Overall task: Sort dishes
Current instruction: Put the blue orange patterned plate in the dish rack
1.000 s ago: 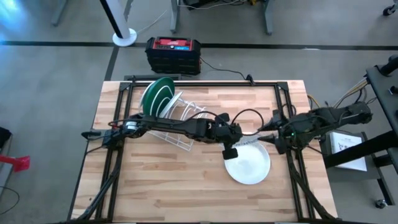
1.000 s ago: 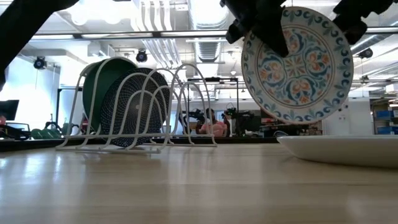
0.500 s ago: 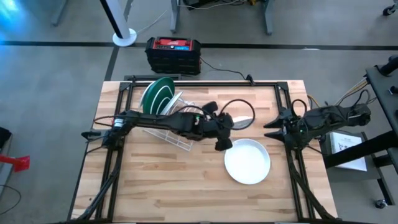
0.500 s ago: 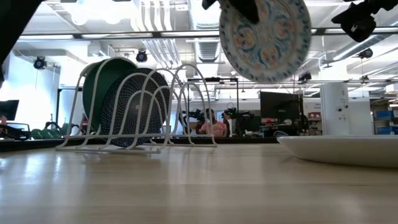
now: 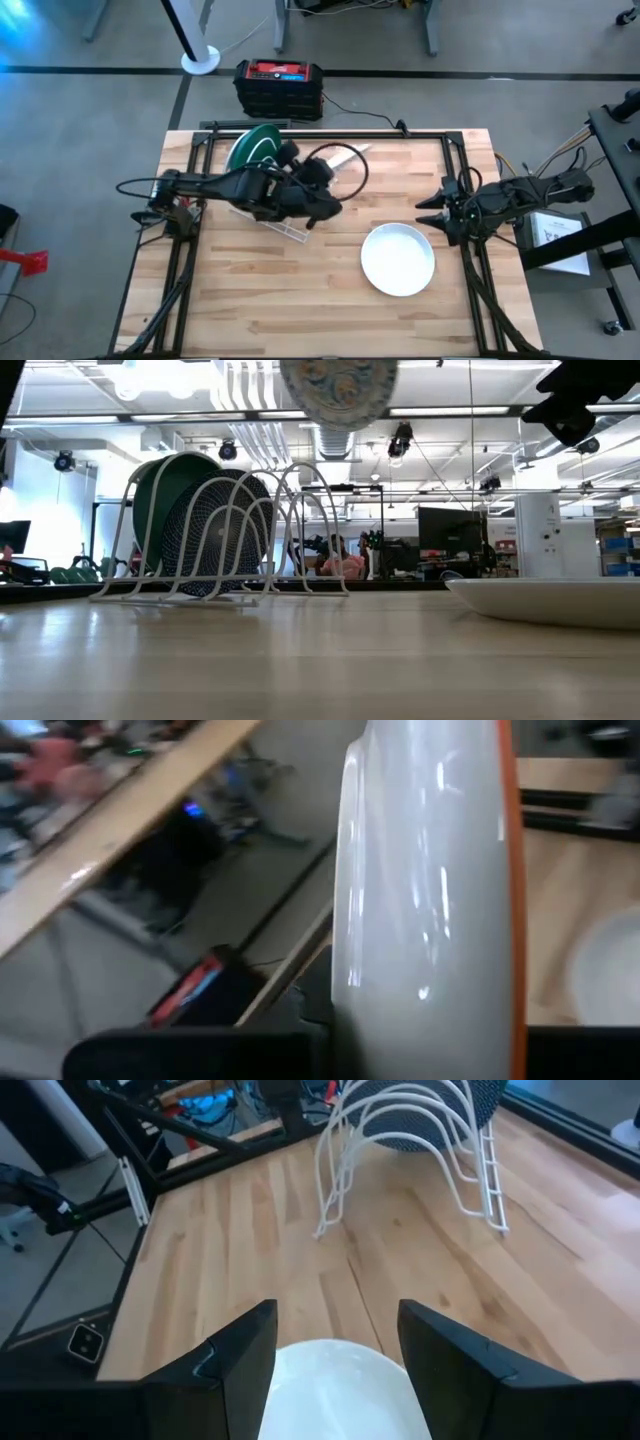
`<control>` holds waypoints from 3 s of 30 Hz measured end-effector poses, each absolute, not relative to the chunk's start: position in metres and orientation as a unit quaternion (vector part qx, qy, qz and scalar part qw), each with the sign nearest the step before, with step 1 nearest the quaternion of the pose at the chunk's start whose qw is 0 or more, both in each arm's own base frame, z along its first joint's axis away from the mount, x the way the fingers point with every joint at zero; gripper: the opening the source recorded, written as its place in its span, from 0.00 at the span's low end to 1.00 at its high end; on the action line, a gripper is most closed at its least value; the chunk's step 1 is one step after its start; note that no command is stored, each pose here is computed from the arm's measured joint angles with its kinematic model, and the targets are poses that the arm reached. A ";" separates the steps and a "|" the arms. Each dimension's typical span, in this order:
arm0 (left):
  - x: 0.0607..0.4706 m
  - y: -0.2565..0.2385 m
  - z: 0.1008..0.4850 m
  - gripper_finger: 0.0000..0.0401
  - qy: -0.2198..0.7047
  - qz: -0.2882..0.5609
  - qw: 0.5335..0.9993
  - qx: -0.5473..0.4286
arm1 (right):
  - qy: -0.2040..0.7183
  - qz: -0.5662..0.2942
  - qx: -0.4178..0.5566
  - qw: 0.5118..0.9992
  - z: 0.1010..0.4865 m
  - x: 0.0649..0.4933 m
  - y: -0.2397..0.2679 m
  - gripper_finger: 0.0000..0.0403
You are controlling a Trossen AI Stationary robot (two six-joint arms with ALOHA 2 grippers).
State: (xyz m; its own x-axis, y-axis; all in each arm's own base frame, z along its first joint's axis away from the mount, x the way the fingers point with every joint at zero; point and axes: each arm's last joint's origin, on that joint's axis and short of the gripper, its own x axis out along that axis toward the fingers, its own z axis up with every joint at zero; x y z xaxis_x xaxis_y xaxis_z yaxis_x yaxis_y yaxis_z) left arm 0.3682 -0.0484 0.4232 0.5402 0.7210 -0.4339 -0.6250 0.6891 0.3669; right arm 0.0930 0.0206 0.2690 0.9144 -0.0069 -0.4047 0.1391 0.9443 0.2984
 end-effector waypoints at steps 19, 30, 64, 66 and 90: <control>0.290 -0.034 0.388 0.06 0.223 0.482 0.847 0.010 | 0.181 -0.034 0.165 0.969 0.260 0.100 0.023 0.49; 0.270 -0.030 0.347 0.06 0.213 0.509 0.834 -0.005 | 0.175 -0.032 0.165 0.970 0.261 0.101 0.023 0.49; 0.272 -0.032 0.254 0.06 0.202 0.522 0.828 -0.036 | 0.168 -0.046 0.166 0.971 0.262 0.101 0.022 0.49; 0.273 -0.032 0.250 0.06 0.204 0.524 0.826 -0.036 | 0.169 -0.046 0.166 0.971 0.261 0.102 0.022 0.49; 0.259 -0.037 0.204 0.06 0.178 0.534 0.822 -0.088 | 0.163 -0.045 0.173 0.970 0.262 0.105 0.023 0.49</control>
State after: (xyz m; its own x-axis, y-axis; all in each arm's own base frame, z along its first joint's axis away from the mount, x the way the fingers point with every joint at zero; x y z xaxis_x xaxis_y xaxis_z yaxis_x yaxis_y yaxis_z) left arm 0.2593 -0.0372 0.2042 0.3662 0.8463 -0.3868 -0.9090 0.4143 0.0459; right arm 0.1050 0.0234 0.2624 0.9426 -0.0316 -0.3324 0.1448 0.9358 0.3214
